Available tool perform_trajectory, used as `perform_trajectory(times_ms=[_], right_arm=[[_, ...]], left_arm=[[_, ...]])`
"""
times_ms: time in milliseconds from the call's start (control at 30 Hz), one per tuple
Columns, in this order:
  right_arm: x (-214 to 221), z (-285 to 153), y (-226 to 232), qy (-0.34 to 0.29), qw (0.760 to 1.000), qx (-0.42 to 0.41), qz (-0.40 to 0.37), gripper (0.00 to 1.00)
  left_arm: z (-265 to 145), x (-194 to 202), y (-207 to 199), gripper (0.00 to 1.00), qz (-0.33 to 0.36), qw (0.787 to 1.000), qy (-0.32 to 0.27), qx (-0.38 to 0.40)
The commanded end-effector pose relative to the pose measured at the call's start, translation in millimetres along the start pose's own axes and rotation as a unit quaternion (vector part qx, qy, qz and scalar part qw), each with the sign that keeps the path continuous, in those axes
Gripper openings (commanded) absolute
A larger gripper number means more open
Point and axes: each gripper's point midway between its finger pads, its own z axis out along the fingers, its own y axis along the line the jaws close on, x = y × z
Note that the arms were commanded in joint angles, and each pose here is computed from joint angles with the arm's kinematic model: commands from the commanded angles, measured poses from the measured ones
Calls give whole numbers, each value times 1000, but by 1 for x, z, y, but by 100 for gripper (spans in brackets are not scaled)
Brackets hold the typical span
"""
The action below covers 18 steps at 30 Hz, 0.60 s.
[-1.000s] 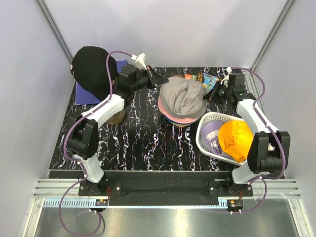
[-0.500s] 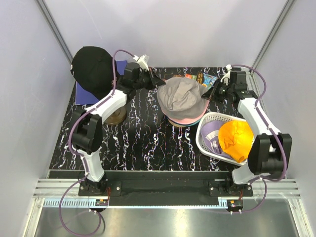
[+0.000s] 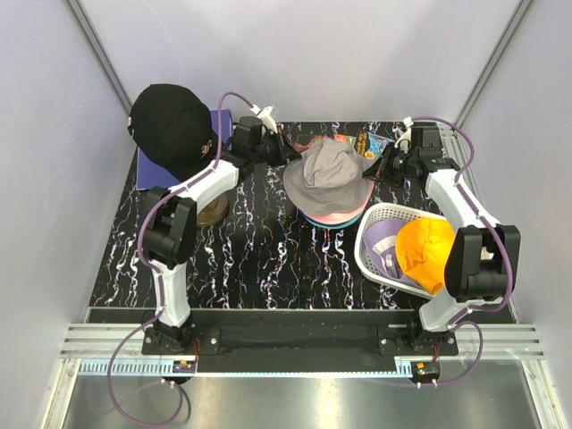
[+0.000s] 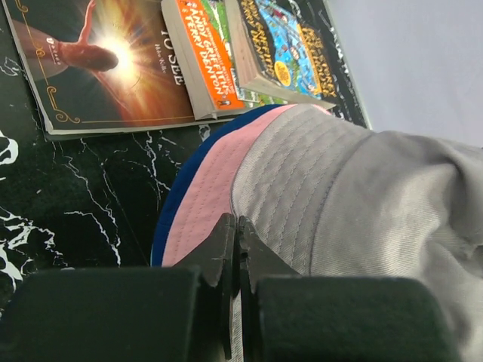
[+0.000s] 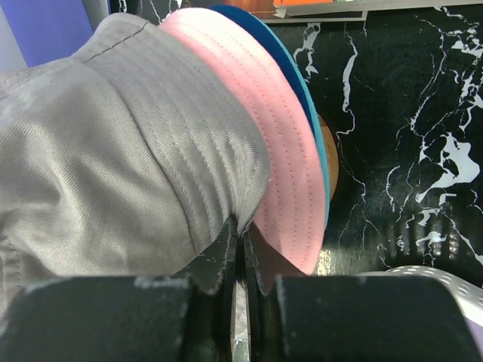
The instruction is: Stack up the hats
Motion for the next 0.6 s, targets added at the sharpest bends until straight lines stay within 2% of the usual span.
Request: perform_trajectory(times_ms=[0, 567], right_arm=[[8, 7, -22, 14, 999, 38, 0, 8], [46, 20, -63, 71, 993, 96, 1, 1]], left_arm=[[10, 17, 29, 0, 15, 999, 13, -45], [16, 77, 62, 0, 47, 991, 58, -109]])
